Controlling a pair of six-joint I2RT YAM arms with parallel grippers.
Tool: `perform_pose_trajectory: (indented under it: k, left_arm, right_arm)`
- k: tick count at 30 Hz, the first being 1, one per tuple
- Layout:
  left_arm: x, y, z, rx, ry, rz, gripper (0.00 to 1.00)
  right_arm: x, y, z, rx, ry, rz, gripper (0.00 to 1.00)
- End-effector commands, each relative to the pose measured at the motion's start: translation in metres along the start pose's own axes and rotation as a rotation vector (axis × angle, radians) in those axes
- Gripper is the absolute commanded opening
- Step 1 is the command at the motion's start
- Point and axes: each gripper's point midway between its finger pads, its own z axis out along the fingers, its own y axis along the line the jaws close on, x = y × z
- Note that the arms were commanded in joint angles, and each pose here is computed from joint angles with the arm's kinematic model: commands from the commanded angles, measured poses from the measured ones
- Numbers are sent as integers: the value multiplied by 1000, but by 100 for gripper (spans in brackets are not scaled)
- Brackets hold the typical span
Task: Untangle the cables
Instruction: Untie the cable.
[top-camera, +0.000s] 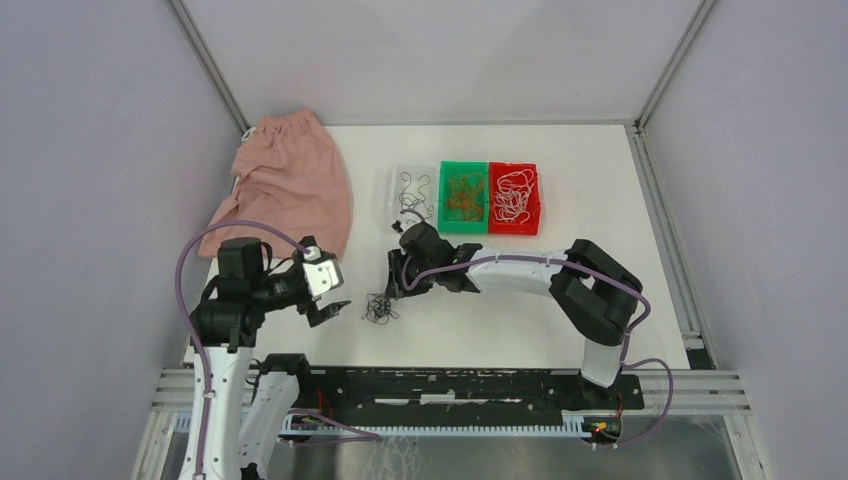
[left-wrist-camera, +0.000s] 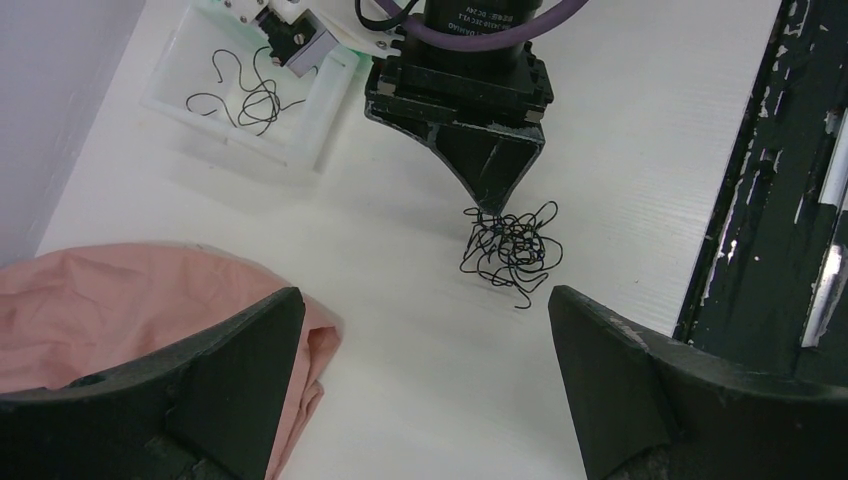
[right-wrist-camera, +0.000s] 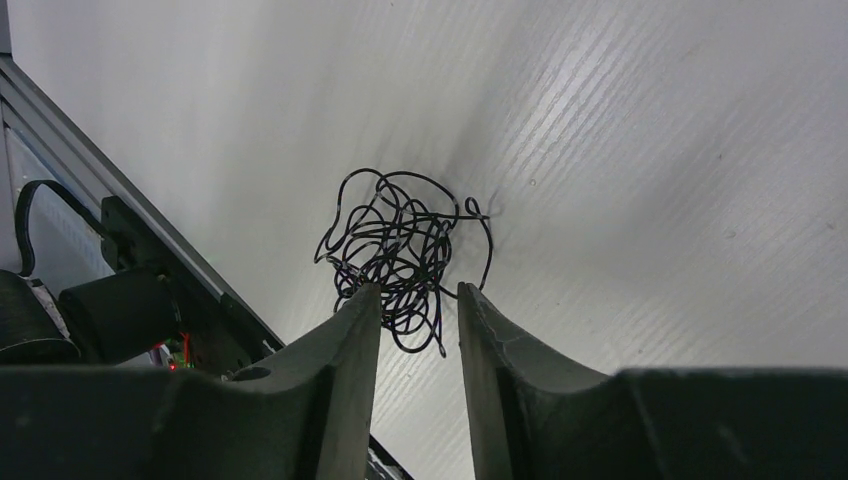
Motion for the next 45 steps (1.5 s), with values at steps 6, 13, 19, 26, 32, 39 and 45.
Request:
perform_pose_trajectory:
  k: [6,13,19,26,32,39,45]
  left_arm:
    - [-20,11,-8,-28,-32,74,99]
    - [-30,7,-8,-8,-77,66,99]
    - [-46,9,-6,-20,-167,77,99]
    - [-44,12,-3,-22,-172,69,95]
    - [-45,-2,2,46,-212,0,80]
    - [-30,-18,6,117,-173,-41,65]
    - [-17,-24,6,134,-124,-5,52]
  right_arm:
    - [-21,18,-8,-33,-77,-9,12]
    - [-67,64,-60,-150,-221,-153,0]
    - [-65,119,-106,-419,-217,-316,0]
    - [-53,138,-123,-553,-177,-419,0]
    - [-48,152,-122,-608,-136,-429,0]
    - [-47,165,-127,-640,-130,-448,0]
    - [-45,167,-132,-645,-126,-461,0]
